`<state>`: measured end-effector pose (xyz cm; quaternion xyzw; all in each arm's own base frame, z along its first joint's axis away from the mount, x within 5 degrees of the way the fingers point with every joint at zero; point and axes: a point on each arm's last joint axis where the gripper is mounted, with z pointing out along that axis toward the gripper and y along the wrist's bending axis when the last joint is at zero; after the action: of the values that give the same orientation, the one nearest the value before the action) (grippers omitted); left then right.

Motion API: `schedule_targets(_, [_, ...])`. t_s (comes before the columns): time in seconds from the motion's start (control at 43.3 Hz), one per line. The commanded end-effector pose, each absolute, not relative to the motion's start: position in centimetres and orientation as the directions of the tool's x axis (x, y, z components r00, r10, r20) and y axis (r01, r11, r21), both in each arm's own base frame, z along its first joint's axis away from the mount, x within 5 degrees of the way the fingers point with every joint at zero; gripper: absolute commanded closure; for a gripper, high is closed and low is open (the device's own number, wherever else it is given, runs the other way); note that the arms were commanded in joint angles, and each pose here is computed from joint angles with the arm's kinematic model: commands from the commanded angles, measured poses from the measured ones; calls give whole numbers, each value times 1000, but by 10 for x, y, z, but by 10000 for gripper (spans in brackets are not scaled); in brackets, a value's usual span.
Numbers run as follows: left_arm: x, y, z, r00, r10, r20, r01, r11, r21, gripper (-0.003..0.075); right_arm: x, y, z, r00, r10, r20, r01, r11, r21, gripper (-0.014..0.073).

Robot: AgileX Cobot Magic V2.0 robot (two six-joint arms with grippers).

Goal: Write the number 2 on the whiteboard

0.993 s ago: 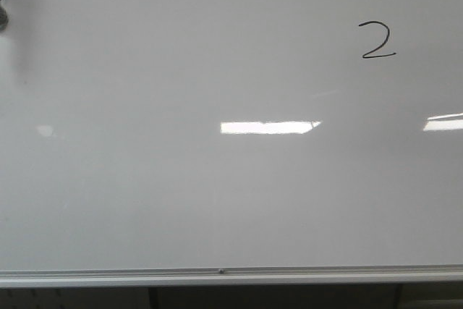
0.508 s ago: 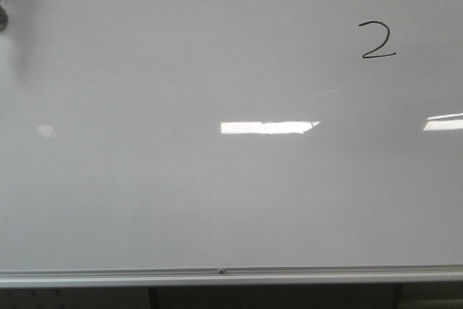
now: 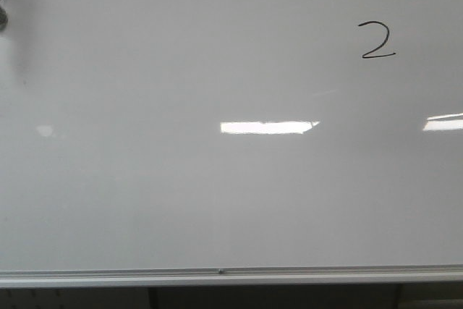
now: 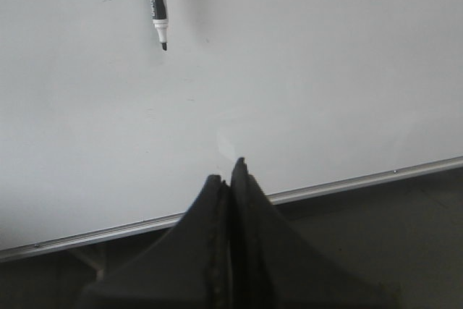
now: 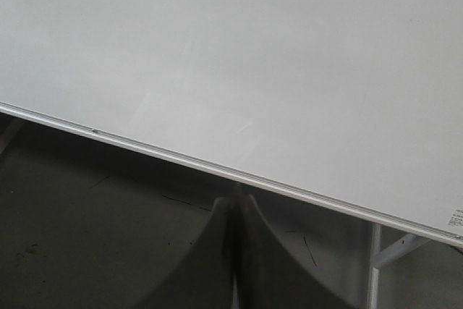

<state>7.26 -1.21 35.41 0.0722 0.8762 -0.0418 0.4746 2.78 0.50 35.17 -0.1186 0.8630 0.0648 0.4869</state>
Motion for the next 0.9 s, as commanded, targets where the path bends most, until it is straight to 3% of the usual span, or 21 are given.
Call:
schedule_targets(0.0, [70, -12, 359, -421, 32, -907, 165, 985, -41, 741, 31, 5, 364, -424, -127, -897, -255, 967, -16, 661])
schedule_targets(0.208, [60, -8, 312, -176, 50, -983, 132, 991, 27, 741, 31, 5, 364, -424, -127, -897, -255, 967, -16, 661])
schedule_targets(0.601, [51, 0, 218, 37, 27, -999, -7, 1000, 27, 741, 31, 5, 364, -424, -127, -897, -255, 967, -16, 661])
schedule_targets(0.878, [55, 1, 203, 92, 24, -995, -15, 1000, 23, 741, 31, 5, 363, -429, -128, -894, -254, 967, -16, 661])
